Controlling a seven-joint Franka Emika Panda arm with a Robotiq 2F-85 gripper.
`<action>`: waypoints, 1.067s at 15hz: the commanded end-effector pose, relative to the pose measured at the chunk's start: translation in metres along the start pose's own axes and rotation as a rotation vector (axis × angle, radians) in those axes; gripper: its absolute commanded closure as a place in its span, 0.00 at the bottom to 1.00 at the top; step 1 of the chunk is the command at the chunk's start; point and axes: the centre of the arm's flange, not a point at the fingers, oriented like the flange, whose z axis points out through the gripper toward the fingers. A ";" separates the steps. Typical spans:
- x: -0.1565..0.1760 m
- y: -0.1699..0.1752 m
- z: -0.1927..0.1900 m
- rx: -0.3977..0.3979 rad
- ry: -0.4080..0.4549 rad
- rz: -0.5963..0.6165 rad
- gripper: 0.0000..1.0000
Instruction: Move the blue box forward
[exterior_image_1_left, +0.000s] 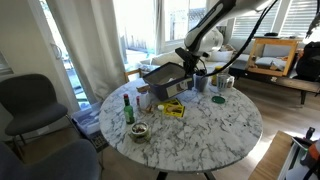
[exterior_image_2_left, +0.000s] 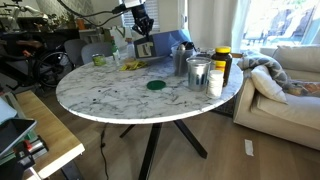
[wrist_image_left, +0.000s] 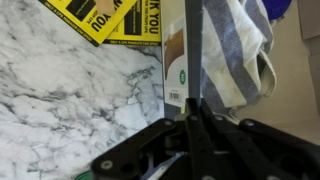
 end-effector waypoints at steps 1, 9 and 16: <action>-0.001 0.040 -0.041 0.015 -0.029 0.011 0.99; 0.022 0.098 -0.084 -0.010 -0.016 0.030 0.99; 0.038 0.145 -0.115 -0.035 -0.035 0.033 0.99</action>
